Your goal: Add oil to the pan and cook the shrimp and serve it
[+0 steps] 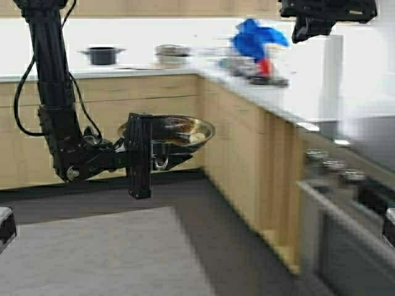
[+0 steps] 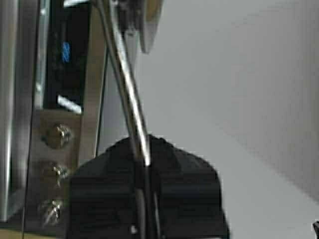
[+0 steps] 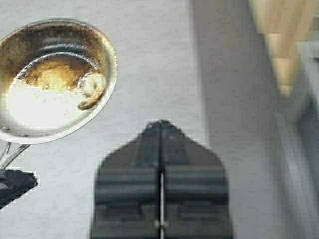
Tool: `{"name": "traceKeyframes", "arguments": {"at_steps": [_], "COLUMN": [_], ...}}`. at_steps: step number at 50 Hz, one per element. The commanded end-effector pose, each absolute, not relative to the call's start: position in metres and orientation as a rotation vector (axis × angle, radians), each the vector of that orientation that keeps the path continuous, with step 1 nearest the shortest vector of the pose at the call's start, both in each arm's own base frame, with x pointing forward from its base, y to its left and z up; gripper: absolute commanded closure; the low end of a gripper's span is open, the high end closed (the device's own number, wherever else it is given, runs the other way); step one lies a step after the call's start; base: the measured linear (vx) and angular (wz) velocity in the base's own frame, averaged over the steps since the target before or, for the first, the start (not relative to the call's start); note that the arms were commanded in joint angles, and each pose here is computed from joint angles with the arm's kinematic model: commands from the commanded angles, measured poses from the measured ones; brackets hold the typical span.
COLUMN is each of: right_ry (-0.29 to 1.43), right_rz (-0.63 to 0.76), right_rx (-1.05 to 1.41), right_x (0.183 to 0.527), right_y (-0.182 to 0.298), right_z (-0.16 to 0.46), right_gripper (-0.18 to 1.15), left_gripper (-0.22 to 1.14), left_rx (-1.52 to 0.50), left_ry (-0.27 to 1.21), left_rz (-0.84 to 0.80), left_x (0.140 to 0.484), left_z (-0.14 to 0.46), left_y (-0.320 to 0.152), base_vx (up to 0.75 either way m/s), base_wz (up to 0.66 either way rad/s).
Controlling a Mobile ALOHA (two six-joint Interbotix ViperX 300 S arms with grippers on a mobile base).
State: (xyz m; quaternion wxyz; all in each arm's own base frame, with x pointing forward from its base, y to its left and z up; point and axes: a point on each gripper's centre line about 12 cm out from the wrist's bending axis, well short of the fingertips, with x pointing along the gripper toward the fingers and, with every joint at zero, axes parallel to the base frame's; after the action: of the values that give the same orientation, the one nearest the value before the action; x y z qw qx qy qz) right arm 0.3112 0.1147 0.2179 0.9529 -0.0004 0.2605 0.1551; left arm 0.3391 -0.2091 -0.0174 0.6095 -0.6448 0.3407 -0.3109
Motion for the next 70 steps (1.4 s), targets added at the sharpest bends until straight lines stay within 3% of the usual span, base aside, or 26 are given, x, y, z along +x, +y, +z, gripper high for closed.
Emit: {"name": "traceKeyframes", "arguments": {"at_steps": [1,70], "right_ry": [0.509,0.561], "right_rz": [0.316,0.304], "right_rx": [0.018,0.038], "right_x": [0.311,0.307], "right_y": [0.116,0.114], "right_z": [0.226,0.21], "right_gripper": [0.9,0.9], "left_gripper": [0.89,0.88], "left_rx": [-1.451,-1.439], "left_ry": [0.66,0.628], "left_rz": [-0.832,-0.882], "left_x": [0.353,0.351], "left_z": [0.021,0.054], "left_y": [-0.213,-0.214], "base_vx": [-0.03,-0.02], "base_wz": [0.74,0.61]}}
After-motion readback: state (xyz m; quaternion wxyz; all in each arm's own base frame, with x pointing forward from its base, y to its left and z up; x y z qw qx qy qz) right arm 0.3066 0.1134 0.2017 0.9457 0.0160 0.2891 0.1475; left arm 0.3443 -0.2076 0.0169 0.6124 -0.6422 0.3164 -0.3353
